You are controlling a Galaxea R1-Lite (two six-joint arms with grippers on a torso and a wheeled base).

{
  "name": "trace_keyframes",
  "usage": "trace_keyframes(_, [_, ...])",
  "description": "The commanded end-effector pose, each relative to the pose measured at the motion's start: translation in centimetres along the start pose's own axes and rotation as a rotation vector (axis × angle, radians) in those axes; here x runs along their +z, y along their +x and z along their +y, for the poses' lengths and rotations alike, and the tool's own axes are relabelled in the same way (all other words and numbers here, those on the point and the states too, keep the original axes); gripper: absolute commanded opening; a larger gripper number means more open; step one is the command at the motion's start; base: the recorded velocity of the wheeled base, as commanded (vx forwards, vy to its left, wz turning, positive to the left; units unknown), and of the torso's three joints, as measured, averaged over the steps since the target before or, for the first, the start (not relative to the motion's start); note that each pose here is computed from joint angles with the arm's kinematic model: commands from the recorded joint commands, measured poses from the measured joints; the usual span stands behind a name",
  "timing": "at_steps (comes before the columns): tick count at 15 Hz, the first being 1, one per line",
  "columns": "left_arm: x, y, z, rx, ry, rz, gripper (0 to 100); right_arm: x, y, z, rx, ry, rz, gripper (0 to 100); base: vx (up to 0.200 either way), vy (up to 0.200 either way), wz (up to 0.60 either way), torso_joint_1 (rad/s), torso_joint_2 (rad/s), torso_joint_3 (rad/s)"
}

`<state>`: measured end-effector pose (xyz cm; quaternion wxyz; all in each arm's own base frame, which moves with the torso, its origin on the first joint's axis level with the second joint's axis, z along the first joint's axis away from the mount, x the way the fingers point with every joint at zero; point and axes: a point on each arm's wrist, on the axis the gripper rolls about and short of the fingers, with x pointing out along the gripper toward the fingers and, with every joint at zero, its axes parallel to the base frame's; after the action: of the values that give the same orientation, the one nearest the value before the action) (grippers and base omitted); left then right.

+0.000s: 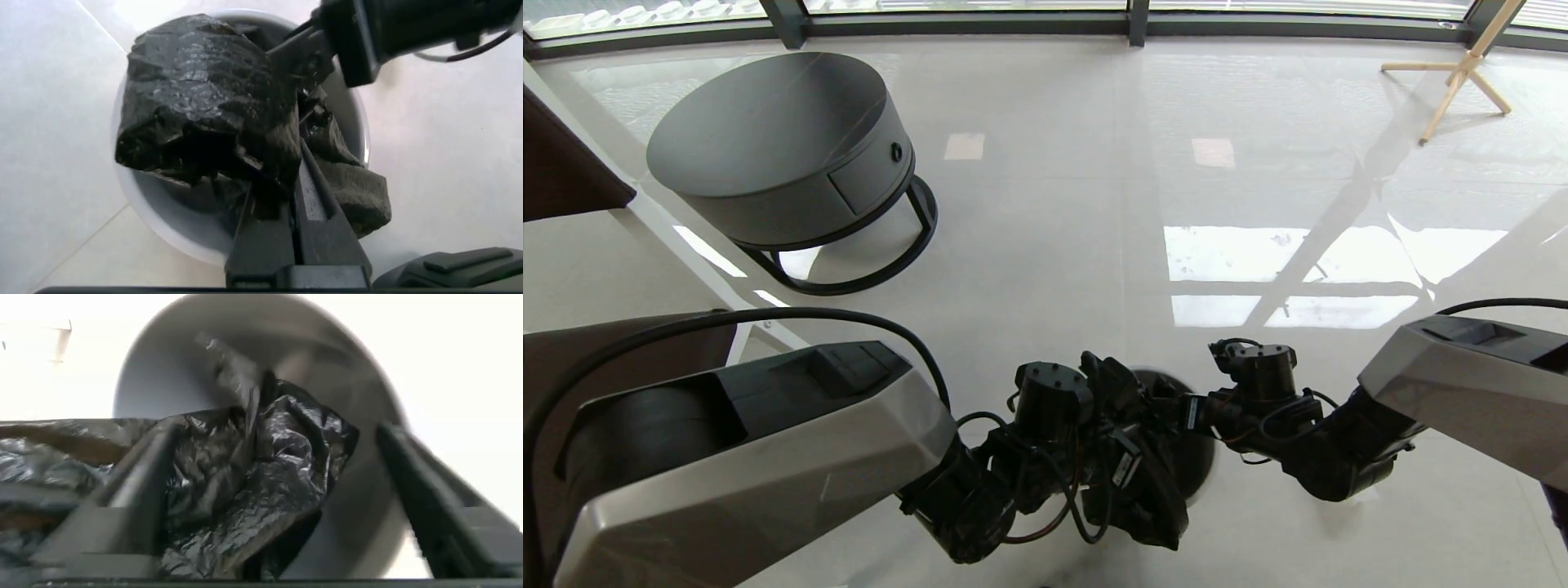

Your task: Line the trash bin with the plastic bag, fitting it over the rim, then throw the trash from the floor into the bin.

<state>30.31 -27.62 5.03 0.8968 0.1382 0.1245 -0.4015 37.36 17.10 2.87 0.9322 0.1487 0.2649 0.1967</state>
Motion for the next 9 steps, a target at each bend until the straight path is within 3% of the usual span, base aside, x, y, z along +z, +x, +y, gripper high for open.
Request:
trace_keyframes(1, [0.0, 0.1, 0.0, 0.002, 0.0, -0.001, 0, 0.7, -1.5, 0.4, 0.005, -0.013, -0.014, 100, 0.0, 0.0, 0.0, 0.0, 0.0, 0.0])
trace_keyframes(6, [0.2, 0.2, 0.4, 0.014, -0.002, -0.01, 0, -1.5, -7.2, 0.2, 0.01, -0.192, -0.02, 100, 0.0, 0.0, 0.0, 0.0, 0.0, 0.0])
trace_keyframes(9, [0.4, 0.3, 0.4, 0.014, -0.001, -0.015, 0, -3.3, -9.2, 1.1, 0.062, -0.306, -0.062, 100, 0.0, 0.0, 0.0, 0.0, 0.0, 0.0])
